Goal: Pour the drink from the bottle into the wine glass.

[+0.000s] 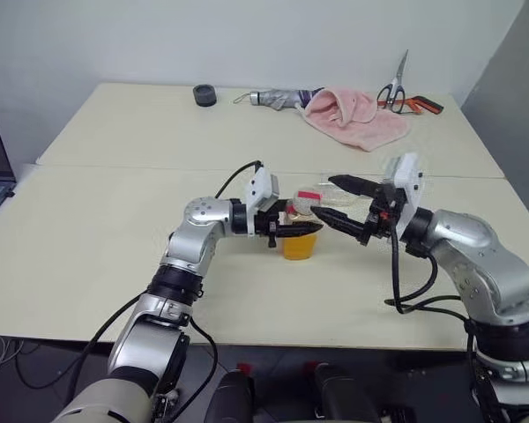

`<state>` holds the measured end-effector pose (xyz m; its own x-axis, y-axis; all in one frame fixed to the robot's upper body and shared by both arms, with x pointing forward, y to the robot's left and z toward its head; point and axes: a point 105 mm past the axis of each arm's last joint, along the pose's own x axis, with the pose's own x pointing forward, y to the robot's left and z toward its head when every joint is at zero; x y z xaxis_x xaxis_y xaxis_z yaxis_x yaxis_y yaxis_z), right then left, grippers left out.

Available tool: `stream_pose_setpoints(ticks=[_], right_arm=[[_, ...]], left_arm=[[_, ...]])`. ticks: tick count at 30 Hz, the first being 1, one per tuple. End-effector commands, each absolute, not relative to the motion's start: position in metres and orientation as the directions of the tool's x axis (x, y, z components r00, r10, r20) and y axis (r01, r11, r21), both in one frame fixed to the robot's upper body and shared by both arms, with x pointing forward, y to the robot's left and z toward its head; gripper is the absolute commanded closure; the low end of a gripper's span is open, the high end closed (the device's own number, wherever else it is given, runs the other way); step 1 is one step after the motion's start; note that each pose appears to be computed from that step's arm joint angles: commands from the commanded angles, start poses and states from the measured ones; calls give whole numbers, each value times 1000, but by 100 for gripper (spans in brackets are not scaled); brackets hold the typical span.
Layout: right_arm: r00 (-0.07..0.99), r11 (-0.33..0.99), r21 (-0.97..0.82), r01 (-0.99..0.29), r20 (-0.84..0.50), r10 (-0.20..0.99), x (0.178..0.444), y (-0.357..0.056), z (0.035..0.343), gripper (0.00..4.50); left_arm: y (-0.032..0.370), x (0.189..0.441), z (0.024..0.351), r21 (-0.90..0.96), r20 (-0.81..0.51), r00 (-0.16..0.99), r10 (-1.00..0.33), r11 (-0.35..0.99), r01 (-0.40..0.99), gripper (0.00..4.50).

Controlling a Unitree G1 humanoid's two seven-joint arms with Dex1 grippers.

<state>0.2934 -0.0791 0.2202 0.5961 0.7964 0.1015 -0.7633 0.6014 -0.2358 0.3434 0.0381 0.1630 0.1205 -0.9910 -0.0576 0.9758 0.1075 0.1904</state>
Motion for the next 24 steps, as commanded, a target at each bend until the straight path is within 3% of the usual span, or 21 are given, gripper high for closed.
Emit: stream_pose_setpoints(ticks=[1,8,16,19,22,24], right_arm=[[676,691,-272,-669,162,719,291,-71,228,90],[738,759,-246,-603,188,648,297,-54,223,90],[742,760,-191,-621,169,648,297,-47,216,90],[738,759,-165,-629,181,651,296,-45,217,149],[720,744,-155,-650,187,668,293,-42,217,251],[699,723,-138,-677,186,691,290,-40,216,263]], left_arm=[[35,344,177,238,-21,113,-993,105,966,268],[31,344,177,241,-24,101,-995,93,966,268],[31,345,176,248,-25,102,-994,93,964,268],[32,345,176,248,-25,105,-994,96,964,268],[33,344,175,248,-27,106,-994,96,964,268],[33,344,175,249,-27,106,-994,96,964,268]])
